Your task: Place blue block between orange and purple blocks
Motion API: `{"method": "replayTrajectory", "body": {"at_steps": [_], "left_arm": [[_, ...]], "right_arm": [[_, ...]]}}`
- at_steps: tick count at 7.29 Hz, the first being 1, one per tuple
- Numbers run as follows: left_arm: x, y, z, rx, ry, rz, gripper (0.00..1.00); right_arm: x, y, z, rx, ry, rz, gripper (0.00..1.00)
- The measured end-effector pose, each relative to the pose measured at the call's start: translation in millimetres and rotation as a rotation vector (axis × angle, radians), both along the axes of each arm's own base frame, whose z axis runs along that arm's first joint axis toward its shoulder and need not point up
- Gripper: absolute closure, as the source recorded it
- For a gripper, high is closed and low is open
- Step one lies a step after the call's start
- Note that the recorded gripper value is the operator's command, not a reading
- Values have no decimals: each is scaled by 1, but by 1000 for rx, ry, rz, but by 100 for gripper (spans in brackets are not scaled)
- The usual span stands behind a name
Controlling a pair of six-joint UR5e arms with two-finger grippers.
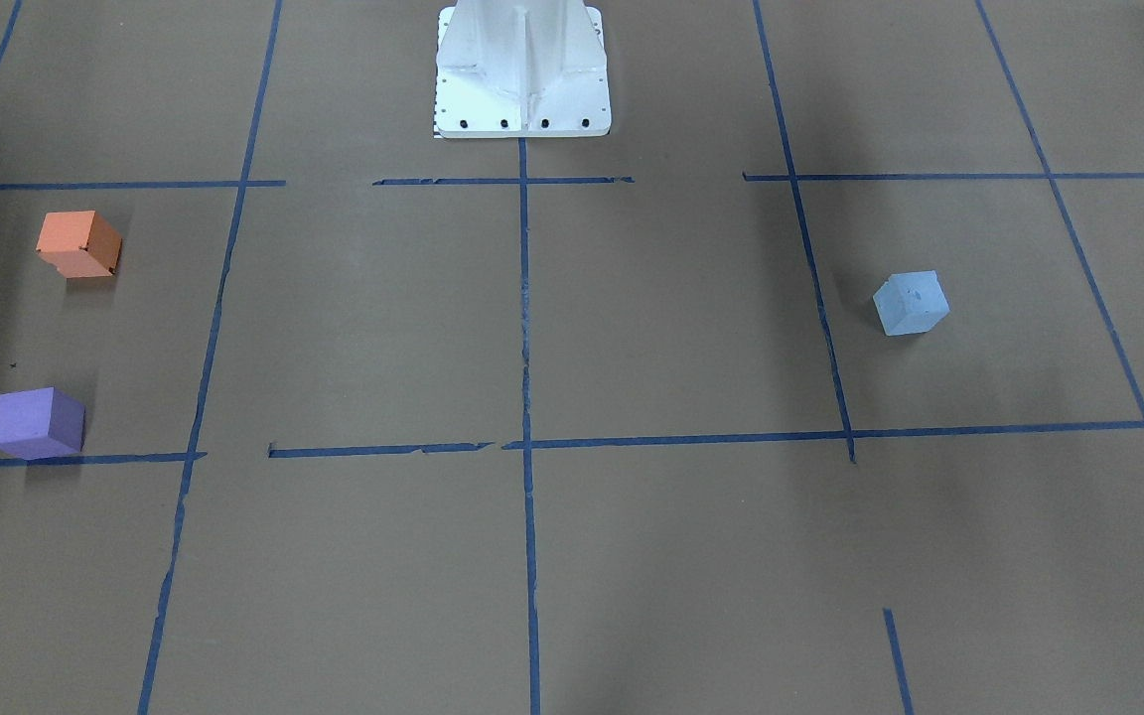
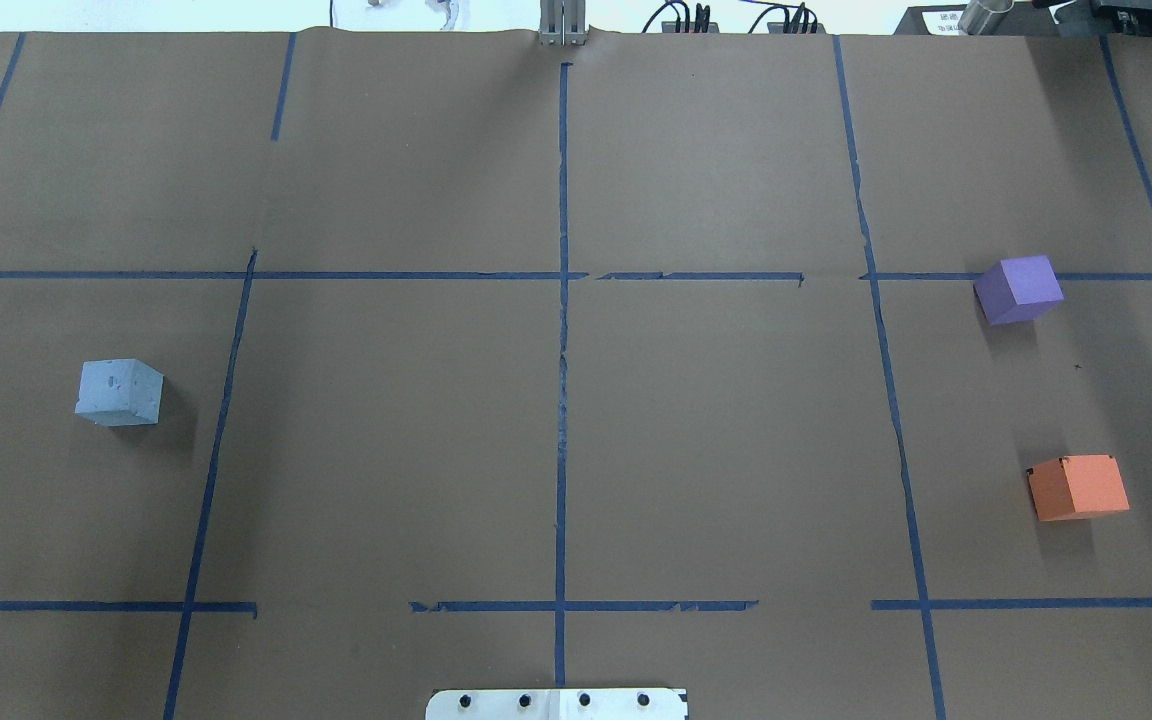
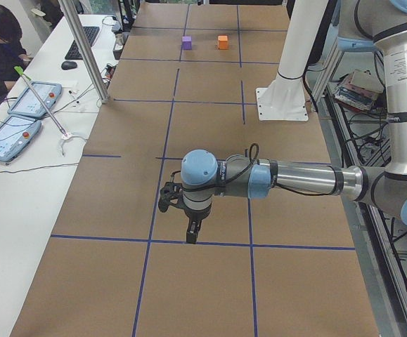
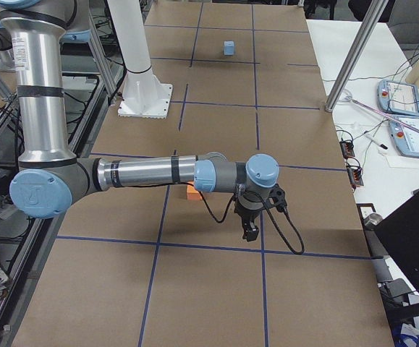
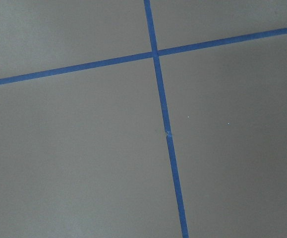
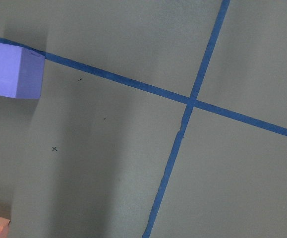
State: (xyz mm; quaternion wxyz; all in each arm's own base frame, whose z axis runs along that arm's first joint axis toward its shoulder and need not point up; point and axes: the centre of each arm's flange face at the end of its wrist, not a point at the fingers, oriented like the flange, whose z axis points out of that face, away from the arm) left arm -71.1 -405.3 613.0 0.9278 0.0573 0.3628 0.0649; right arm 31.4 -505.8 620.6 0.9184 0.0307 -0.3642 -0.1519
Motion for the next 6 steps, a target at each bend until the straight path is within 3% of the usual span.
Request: {"method": "replayTrajectory", "body": {"at_steps": [3,6], "left_arm": [[2,-3,-5,18,-6,5,0],[8,-46,-36,136,-6,-5,0]], "right_arm": [[0,-1,-4,9,-1,0,0],[-1,-5,-14,29,-2,0,0]]}}
